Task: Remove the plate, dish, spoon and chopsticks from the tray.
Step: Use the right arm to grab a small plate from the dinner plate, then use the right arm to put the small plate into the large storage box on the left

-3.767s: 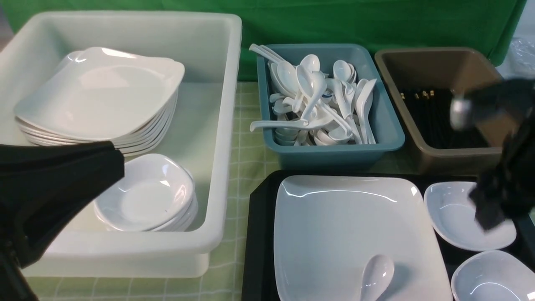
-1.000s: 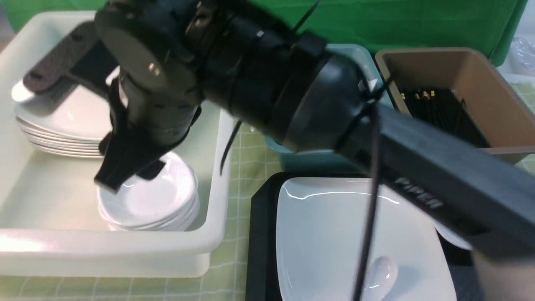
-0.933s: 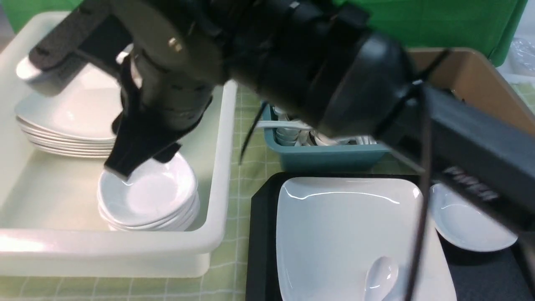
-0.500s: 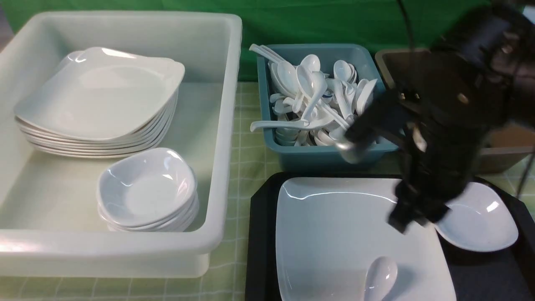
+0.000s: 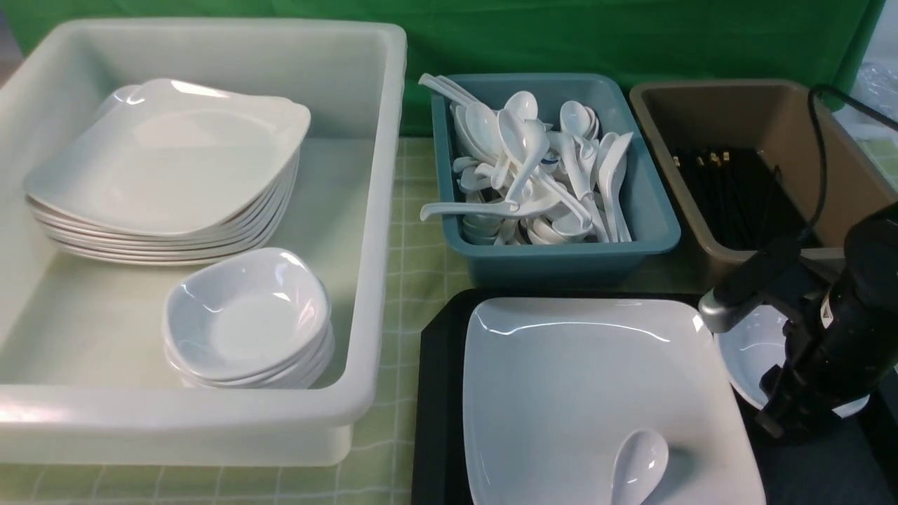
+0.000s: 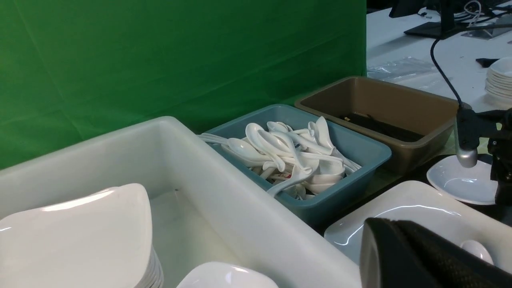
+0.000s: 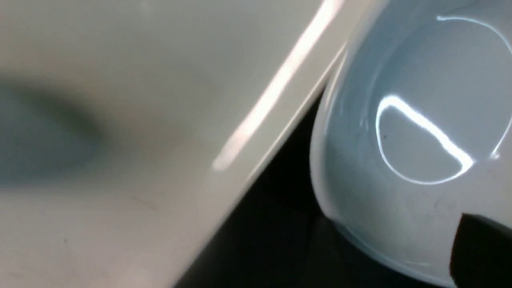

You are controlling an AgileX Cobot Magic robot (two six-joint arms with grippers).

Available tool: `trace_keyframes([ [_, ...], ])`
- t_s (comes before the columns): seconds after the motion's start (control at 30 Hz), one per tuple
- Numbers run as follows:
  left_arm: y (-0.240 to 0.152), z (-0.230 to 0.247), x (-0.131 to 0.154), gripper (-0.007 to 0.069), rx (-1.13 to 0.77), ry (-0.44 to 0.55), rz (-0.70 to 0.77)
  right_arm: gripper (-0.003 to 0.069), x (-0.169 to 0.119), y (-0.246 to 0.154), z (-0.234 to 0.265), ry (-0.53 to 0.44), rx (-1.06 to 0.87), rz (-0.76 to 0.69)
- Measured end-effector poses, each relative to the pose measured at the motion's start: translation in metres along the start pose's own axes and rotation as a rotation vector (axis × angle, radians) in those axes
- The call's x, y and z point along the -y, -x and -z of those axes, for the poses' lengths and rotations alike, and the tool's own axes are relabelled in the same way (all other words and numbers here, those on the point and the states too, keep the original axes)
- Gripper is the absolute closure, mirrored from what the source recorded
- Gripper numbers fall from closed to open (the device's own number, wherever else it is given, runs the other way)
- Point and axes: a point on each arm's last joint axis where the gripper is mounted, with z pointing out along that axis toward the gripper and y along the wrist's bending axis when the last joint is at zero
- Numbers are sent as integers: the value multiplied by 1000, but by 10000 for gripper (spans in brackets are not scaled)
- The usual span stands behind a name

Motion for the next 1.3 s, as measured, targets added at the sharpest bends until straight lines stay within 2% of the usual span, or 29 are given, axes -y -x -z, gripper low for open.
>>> trace_keyframes([
  [0.23, 0, 0, 0, 601, 2, 0, 0, 211, -3, 6, -22, 21, -25, 82],
  [0.37, 0, 0, 0, 601, 2, 0, 0, 238, -3, 11, -31, 21, -1, 106],
  [0.47, 0, 0, 0, 601, 2, 0, 0, 299, -3, 12, -33, 20, 6, 113],
  [0.57, 0, 0, 0, 601, 2, 0, 0, 412, -2, 14, -31, 6, 23, 133],
  [0.77, 0, 0, 0, 601, 2, 0, 0, 497, -4, 11, -10, -10, 21, 126],
  [0.83, 0, 0, 0, 601, 2, 0, 0, 559, -8, 10, 7, -16, 22, 97],
  [0.87, 0, 0, 0, 601, 2, 0, 0, 594, -12, 9, 27, -20, 32, 61],
  [1.03, 0, 0, 0, 601, -2, 3, -4, 596, -48, 24, 123, -37, 206, 44],
  [1.07, 0, 0, 0, 601, -4, 4, -6, 596, -50, 25, 128, -37, 221, 46],
  [1.13, -2, 0, -2, 601, -25, 20, -26, 596, -77, 38, 167, -19, 349, 108],
  [1.17, -5, 0, -4, 601, -52, 41, -39, 596, -103, 49, 195, 8, 465, 184],
  [1.3, -6, 9, -14, 601, -135, 134, -37, 596, -164, 84, 237, 85, 713, 336],
])
